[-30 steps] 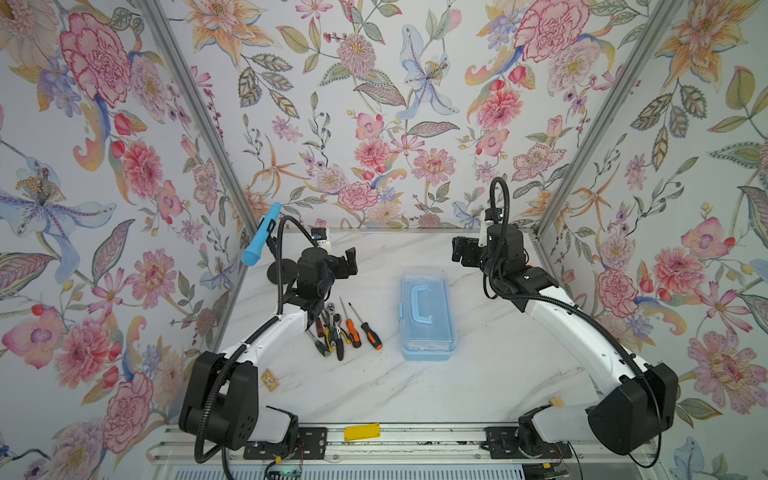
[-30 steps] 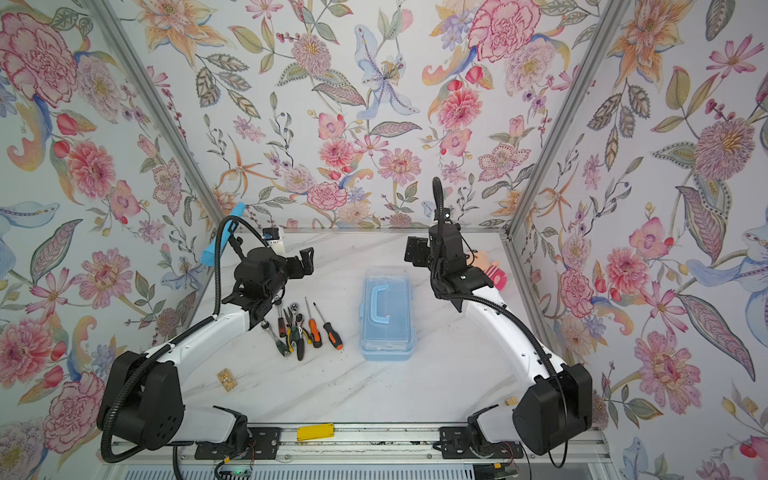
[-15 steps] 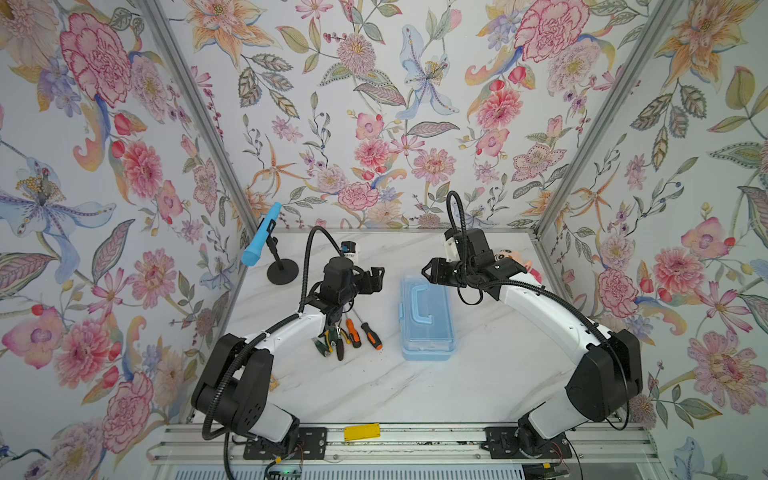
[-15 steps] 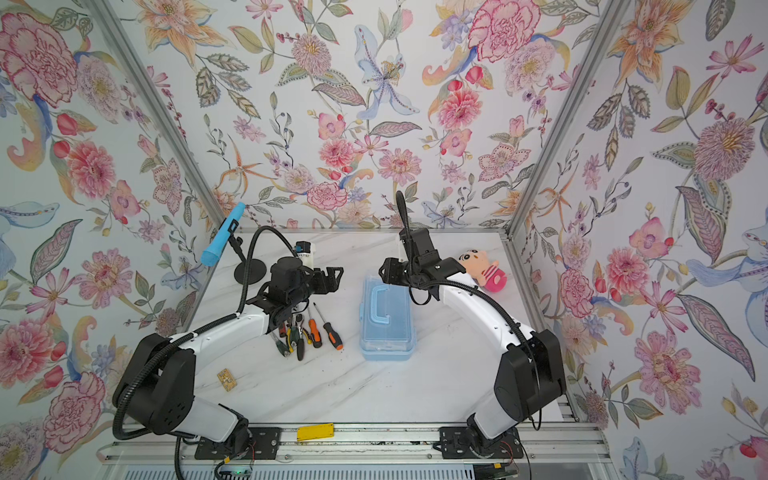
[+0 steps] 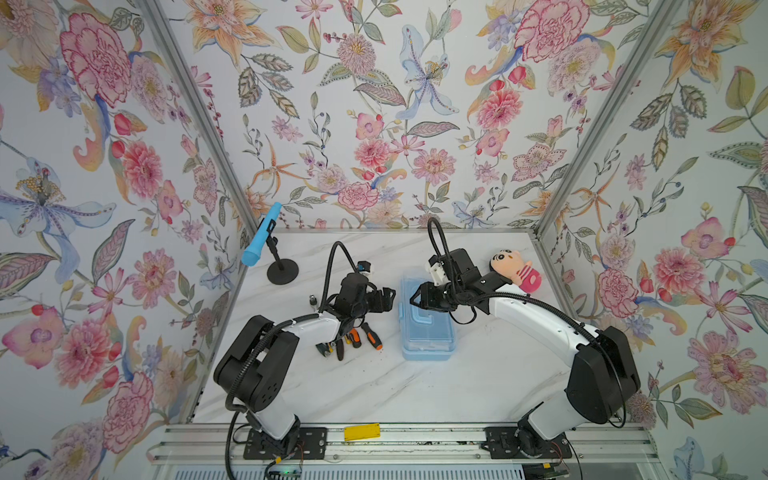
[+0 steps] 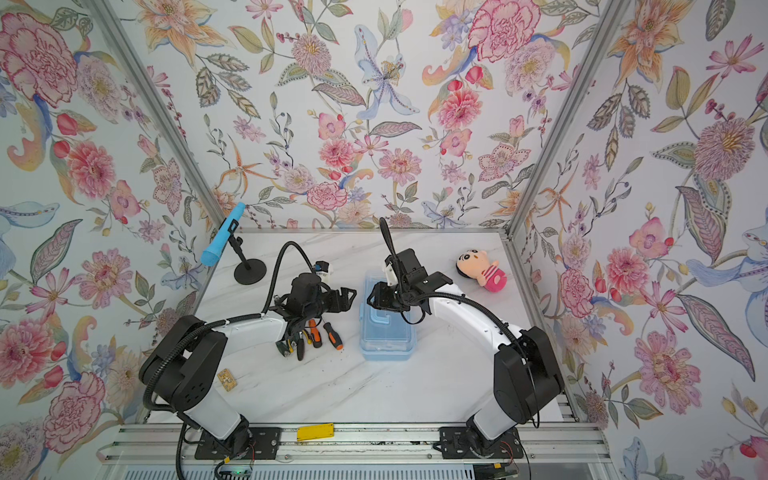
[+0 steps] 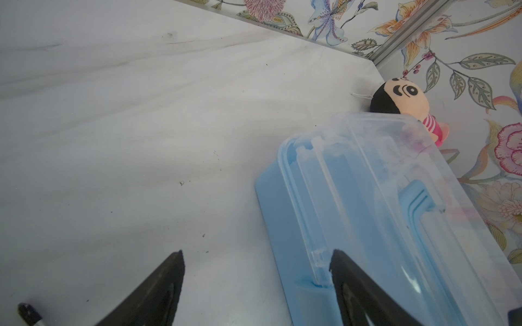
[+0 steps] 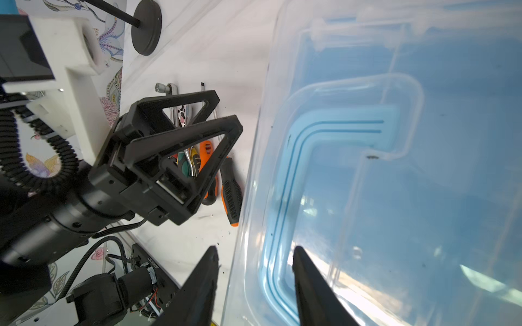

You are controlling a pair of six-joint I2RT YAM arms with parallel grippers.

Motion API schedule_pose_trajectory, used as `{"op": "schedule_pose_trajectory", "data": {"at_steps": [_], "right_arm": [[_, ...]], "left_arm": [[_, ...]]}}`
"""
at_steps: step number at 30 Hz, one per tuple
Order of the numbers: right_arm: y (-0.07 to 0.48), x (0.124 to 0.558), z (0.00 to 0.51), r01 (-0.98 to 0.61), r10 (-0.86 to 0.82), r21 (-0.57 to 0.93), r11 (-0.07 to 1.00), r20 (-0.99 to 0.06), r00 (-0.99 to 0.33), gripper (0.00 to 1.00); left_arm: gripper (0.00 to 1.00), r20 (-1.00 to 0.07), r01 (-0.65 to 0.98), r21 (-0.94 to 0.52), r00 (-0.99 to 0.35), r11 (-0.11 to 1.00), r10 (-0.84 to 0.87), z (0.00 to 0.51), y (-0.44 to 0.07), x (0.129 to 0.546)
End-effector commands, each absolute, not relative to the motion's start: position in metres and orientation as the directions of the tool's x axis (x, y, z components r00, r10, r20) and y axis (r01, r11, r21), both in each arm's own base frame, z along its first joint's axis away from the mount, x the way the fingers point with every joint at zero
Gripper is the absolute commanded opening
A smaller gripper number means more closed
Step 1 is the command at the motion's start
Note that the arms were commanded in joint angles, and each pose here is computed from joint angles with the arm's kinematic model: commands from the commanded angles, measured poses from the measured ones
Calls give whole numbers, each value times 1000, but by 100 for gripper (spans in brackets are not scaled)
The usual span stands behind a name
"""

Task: Pack the tool kit

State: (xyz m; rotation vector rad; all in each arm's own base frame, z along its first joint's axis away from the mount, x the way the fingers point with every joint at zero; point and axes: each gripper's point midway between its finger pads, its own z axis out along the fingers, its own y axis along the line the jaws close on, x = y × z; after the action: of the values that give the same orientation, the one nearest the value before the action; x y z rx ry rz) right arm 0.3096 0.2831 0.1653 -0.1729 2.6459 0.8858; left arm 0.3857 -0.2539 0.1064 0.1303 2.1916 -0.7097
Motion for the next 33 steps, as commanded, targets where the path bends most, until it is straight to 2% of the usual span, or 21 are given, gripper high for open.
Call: {"op": "schedule_pose_trajectory", "data": {"at_steps": [1, 10, 20, 26, 30, 33], "right_arm": [[285, 301, 153, -176, -1, 565, 806, -296, -955, 45], [278, 308, 136, -104, 38, 516, 850, -258, -965, 45], [288, 305, 122, -97, 24, 562, 821, -204, -979, 46], [306, 299, 119, -109, 4, 742, 661, -148, -989, 46], [310, 297, 125, -100, 19, 865, 492, -125, -992, 45], [304, 300, 123, -89, 47, 888, 452, -123, -991, 45]], "left_arm": [[84, -735, 331, -475, -659, 816, -161, 107, -261, 383], [84, -757, 339, -452, -635, 825, -154, 113, -270, 385], [85, -747, 353, -464, -649, 813, -144, 100, -283, 383], [85, -741, 379, -470, -661, 797, -122, 95, -299, 380], [85, -745, 393, -469, -657, 791, -115, 95, -306, 378], [85, -744, 395, -475, -658, 786, -119, 94, -308, 378]]}}
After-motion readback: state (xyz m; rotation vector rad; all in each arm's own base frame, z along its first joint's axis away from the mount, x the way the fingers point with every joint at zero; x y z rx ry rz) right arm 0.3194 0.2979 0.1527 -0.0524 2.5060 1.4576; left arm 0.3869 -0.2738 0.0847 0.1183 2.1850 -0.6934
